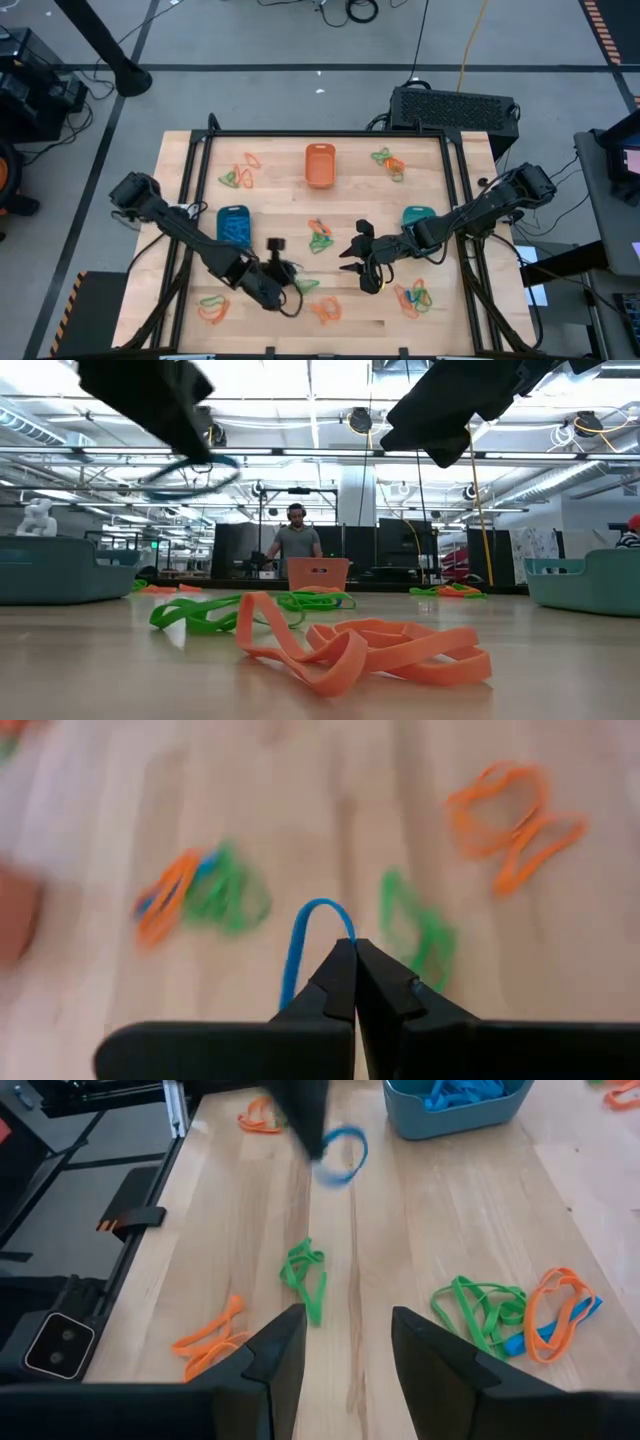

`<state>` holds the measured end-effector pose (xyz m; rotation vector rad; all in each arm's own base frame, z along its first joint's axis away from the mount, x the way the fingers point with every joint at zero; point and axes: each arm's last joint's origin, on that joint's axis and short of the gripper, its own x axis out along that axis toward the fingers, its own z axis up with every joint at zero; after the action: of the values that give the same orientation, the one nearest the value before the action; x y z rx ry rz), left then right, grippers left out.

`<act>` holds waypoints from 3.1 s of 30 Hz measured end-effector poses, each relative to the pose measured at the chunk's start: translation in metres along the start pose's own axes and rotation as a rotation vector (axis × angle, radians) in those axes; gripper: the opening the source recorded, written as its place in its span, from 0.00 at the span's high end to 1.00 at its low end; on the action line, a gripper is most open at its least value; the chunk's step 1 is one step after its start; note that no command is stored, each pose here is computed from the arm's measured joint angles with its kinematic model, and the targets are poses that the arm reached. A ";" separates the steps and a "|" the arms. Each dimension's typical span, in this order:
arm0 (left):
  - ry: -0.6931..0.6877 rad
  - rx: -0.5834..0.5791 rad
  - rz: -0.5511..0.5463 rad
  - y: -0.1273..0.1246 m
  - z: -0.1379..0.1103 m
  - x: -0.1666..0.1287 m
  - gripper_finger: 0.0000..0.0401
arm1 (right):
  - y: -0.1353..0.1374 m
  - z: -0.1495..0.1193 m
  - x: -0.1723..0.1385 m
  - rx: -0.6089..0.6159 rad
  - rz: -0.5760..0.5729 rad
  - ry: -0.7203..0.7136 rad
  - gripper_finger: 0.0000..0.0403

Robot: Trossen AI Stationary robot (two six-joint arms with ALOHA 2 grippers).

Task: Sort rubber bands into baskets
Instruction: Put the blue rubber band into the blue bin

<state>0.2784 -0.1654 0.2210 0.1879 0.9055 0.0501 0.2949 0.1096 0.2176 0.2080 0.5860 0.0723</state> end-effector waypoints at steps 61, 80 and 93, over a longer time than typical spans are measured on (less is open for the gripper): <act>0.530 -0.230 0.246 0.099 -0.089 -0.027 0.69 | -0.003 -0.007 0.000 -0.074 -0.020 0.074 0.65; -0.836 0.099 -0.091 0.052 -0.034 -0.018 0.69 | 0.048 -0.074 -0.034 0.651 0.015 0.761 0.65; -0.758 0.087 -0.143 0.049 -0.038 0.007 0.69 | 0.048 -0.093 -0.047 0.766 -0.325 0.706 0.65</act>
<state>0.2549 -0.1108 0.2016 0.2016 0.1631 -0.1847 0.2040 0.1667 0.1772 0.8457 1.3327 -0.4196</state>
